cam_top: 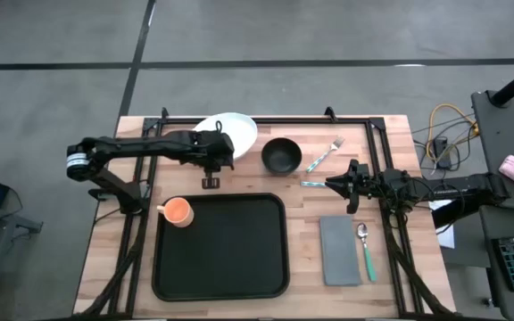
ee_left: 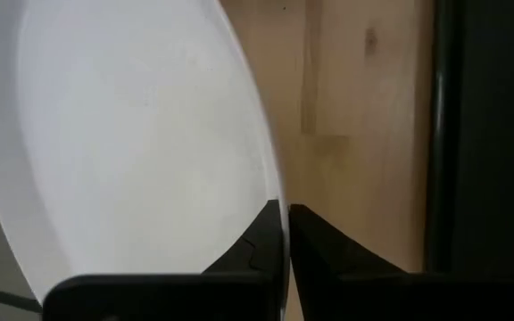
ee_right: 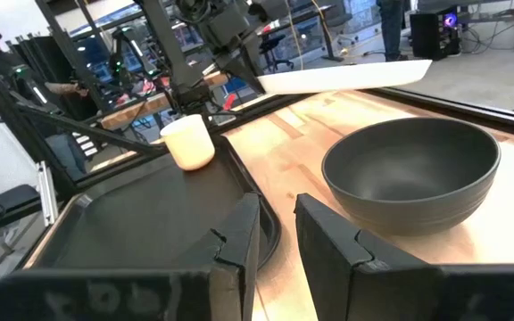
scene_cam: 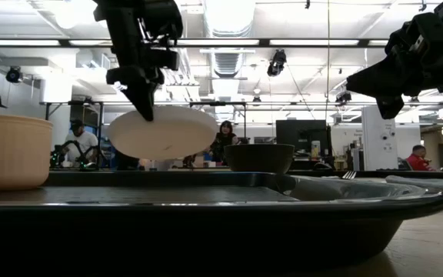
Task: Set up tray
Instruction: Put the white plate on the black serving tray to the bottom right of the orange cup
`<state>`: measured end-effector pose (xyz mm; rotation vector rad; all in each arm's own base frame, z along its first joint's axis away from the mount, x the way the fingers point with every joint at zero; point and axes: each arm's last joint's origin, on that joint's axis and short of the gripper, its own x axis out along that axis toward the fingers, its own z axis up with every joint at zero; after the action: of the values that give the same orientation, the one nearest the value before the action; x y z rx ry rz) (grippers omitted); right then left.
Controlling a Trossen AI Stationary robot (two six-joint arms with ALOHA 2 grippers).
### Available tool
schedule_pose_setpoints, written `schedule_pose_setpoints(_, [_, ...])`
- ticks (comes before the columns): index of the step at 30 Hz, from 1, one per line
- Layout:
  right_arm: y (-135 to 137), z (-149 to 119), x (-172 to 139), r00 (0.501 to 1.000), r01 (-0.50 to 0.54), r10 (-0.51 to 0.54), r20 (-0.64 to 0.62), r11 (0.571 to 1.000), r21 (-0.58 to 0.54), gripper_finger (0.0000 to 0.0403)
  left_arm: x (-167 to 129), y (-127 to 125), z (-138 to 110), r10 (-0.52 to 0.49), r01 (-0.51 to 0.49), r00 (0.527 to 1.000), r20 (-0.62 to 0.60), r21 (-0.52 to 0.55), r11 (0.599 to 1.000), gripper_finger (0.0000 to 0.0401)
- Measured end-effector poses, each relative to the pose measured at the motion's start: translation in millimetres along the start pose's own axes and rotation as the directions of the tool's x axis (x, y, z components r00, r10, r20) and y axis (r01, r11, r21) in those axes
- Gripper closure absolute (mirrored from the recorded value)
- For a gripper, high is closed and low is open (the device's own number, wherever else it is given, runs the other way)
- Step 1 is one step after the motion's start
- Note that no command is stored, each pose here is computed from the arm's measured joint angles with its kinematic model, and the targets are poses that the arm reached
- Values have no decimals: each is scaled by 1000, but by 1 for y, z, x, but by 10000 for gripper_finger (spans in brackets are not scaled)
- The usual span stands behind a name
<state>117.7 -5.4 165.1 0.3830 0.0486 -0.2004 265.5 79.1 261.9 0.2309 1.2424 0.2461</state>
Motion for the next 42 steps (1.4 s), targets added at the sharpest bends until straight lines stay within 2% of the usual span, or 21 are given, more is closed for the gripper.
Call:
schedule_pose_setpoints(10, [0, 0, 0, 1000, 0, 0, 2, 1000, 0, 335, -30, -34, 16, -45, 34, 995, 88, 122, 992, 401])
schedule_pose_setpoints(15, [0, 0, 0, 1000, 0, 0, 2, 1000, 6, 335, -49, -55, 27, -79, 62, 985, 153, 115, 991, 401])
schedule_pose_setpoints(28, [-1, 0, 0, 1000, 21, -21, 11, 1000, 8, 335, -83, -137, 22, -229, 189, 950, 212, 193, 963, 401])
schedule_pose_setpoints(35, [-1, 0, 0, 1000, 23, -23, 12, 1000, 3, 335, -85, -172, 21, -298, 267, 929, 221, 160, 950, 401])
schedule_pose_setpoints(42, [-1, 0, 0, 1000, 25, -24, 10, 998, -56, 335, -66, -208, 34, -303, 266, 941, 152, 219, 939, 401])
